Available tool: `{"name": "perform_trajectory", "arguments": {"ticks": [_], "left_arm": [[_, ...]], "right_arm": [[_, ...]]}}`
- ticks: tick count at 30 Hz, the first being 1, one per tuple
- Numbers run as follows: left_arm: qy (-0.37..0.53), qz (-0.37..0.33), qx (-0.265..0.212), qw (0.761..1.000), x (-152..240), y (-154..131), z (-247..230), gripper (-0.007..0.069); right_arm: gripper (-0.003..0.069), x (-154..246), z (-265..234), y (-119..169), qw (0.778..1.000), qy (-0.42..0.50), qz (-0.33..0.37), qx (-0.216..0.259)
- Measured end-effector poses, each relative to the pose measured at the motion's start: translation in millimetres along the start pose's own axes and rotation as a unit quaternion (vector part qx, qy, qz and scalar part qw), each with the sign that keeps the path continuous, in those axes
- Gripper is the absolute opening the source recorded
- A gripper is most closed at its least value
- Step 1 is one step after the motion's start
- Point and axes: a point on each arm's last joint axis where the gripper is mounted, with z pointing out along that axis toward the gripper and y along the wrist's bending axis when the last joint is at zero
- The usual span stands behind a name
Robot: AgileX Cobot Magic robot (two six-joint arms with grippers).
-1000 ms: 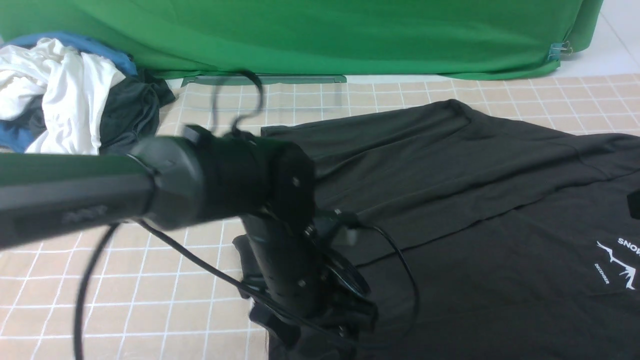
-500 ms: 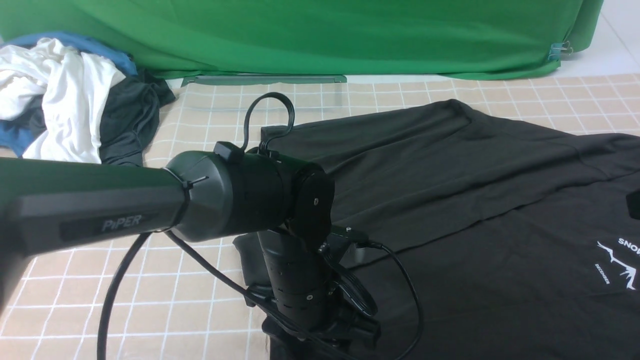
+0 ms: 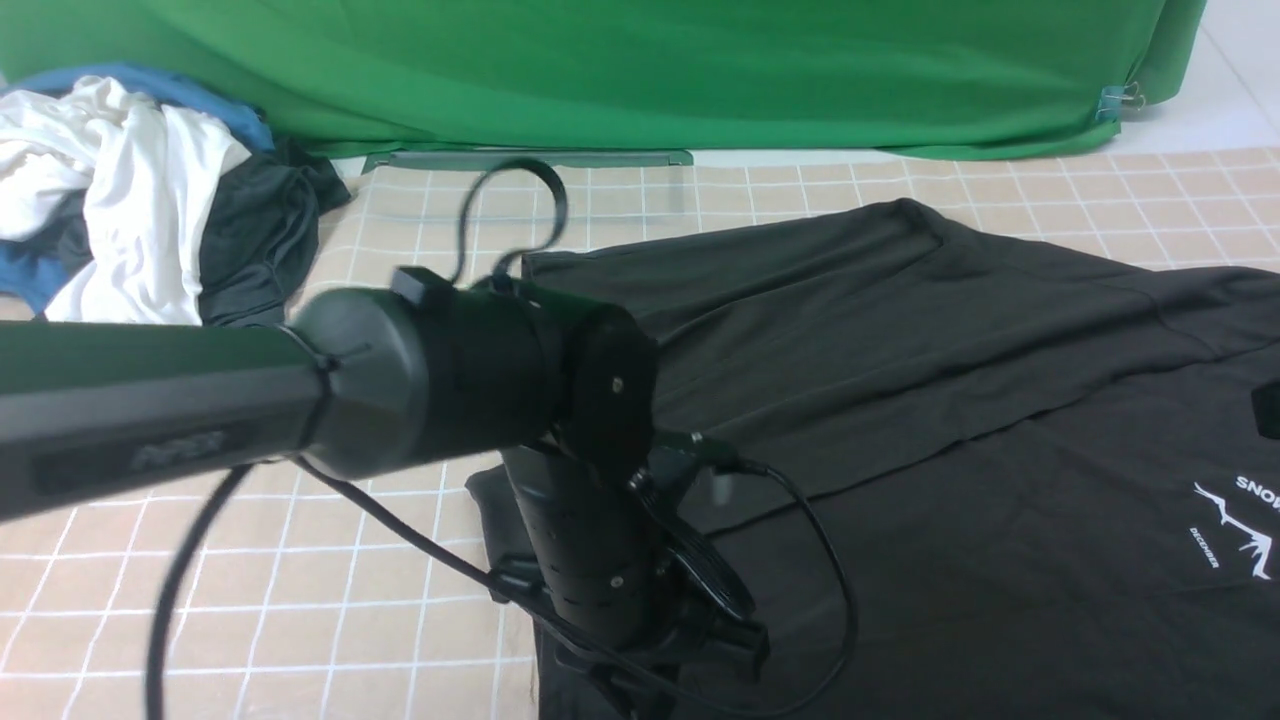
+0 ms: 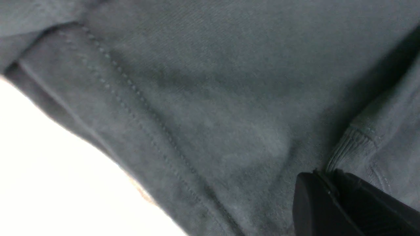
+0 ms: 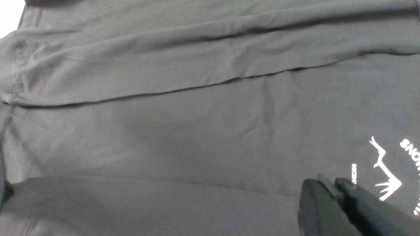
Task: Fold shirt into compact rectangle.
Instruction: 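Fold the left side of the dark shirt inward over its body with the left gripper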
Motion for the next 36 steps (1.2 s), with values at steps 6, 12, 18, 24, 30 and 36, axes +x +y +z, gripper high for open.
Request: {"name": "perform_trajectory", "arguments": {"ticks": [6,12,18,24,30,36], "left_arm": [[-0.044,-0.027,0.004,0.999,-14,18,-21,0.002],[-0.137,-0.058,0.007,0.989,-46,45,-66,0.002],[-0.218,-0.076,-0.009,0.973,-66,72,-102,0.002],[-0.289,-0.096,-0.024,0.952,-81,99,-110,0.002],[-0.286,-0.109,-0.032,0.951,-100,115,-78,0.0024],[-0.279,-0.132,-0.038,0.951,-103,119,-75,0.0174]], "right_arm": [[0.0081,0,0,0,1.0,0.0,0.0,0.0],[0.0082,0,0,0,1.0,0.0,0.0,0.0],[0.009,0,0,0,1.0,0.0,0.0,0.0],[0.0092,-1,0,0,1.0,-0.007,0.0,0.001],[0.0098,-2,0,0,1.0,-0.011,0.0,0.002],[0.0104,-2,0,0,1.0,-0.01,0.0,0.001]]}}
